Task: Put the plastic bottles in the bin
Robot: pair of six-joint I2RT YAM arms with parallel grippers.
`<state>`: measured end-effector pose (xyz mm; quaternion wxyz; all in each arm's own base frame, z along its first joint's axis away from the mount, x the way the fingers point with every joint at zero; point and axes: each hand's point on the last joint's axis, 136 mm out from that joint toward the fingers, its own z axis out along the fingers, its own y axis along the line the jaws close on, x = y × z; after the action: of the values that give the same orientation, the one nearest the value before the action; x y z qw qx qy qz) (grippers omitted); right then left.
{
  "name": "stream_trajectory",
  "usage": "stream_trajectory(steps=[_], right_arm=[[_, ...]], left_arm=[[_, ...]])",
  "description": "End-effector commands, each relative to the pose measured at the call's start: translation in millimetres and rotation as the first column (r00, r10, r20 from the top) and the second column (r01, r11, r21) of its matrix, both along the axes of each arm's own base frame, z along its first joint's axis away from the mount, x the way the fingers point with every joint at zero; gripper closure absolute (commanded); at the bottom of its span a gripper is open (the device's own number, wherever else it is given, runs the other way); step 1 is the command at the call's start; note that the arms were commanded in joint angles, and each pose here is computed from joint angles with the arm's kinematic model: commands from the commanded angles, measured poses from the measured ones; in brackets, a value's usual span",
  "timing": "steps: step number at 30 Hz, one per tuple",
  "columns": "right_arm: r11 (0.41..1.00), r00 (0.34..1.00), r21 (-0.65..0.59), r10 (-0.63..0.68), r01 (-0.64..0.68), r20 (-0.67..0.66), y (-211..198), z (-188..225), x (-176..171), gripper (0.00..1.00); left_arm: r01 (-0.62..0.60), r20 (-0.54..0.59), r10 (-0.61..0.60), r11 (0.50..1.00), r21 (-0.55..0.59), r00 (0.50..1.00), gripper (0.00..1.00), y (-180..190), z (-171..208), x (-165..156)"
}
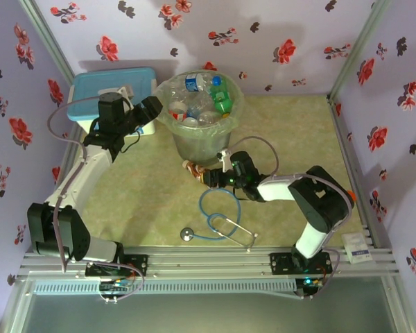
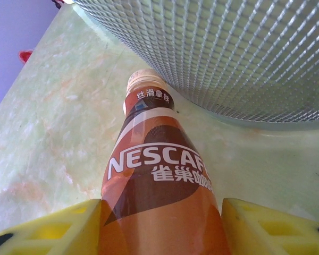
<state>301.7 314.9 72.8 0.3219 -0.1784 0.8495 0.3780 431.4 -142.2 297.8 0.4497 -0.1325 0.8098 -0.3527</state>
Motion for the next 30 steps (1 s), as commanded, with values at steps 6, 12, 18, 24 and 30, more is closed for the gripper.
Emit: stream_trajectory(steps=[6,12,18,24,30], right_arm=[[0.997,0.998,-0.066,0.039,-0.036,0.045,-12.8,51.2,-14.0,0.47],[0.981,0.989,-0.134,0.144,-0.14,0.021,-34.3,109.8,-52.7,0.51],[0.979,0.98,-0.114,0.179,-0.169,0.082,-52.4,182.3,-75.3,0.51],[0.998,0.982,-0.035,0.059,-0.053,0.179,-76.8,266.3,-48.1,0.52],[0.995,0.981,-0.104,0.017,0.003,0.196,-94.0,318.9,-12.9,0.52]], left_arm=[[0.006,0.063,-0.007,1.0,0.004,0.998,0.23,2.1,26.6,-4.8],[-0.008,0.078,0.005,0.999,0.032,0.997,0.22,11.7,33.2,-10.0],[-0.067,0.136,0.057,0.996,0.065,0.989,0.21,29.2,59.8,-35.5],[-0.058,0.223,0.025,0.988,0.142,0.974,0.21,34.4,108.7,-71.4],[-0.024,0.157,-0.012,0.973,0.228,0.988,0.21,28.9,89.1,-62.3]])
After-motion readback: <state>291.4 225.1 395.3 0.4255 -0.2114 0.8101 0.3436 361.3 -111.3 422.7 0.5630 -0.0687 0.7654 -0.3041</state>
